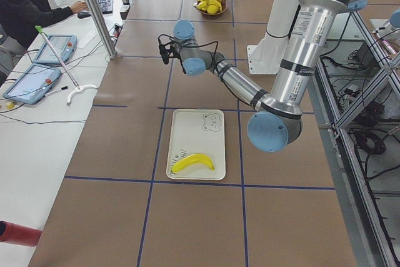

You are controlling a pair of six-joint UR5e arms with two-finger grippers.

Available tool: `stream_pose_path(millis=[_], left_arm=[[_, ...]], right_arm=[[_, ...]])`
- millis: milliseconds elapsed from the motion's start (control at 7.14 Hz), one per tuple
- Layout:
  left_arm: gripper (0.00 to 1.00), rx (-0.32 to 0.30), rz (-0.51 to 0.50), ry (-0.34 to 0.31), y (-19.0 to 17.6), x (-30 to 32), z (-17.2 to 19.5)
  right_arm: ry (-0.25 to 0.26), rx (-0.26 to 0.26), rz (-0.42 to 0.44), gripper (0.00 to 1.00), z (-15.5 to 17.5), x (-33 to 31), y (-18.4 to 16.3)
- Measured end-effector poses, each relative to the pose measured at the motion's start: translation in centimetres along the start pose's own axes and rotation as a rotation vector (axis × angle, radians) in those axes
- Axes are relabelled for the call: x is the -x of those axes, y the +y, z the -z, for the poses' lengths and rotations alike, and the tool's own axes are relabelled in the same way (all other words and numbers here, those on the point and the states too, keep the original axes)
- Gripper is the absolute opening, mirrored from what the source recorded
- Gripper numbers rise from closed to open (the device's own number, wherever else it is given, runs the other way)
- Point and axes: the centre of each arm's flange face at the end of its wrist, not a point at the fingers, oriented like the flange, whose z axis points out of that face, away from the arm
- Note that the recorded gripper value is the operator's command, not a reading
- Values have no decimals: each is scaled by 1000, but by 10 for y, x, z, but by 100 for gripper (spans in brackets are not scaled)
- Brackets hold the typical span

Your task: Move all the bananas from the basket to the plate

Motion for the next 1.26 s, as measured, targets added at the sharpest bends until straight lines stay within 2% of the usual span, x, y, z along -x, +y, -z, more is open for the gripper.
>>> stream_pose_path(millis=[140,420,840,1260], left_arm=[[99,16,24,79,14,-22,-2],[100,60,15,167,48,-57,-17],[99,65,-29,235,104,-96,-53],[99,106,-18,275,139,-121,-65]], right_arm=[[-25,-16,-14,0,-27,36,10],[-72,-39,-15,0,-75,91,46],[-130,-22,22,0,-126,145,107],[-154,-17,38,0,-143,167,131]])
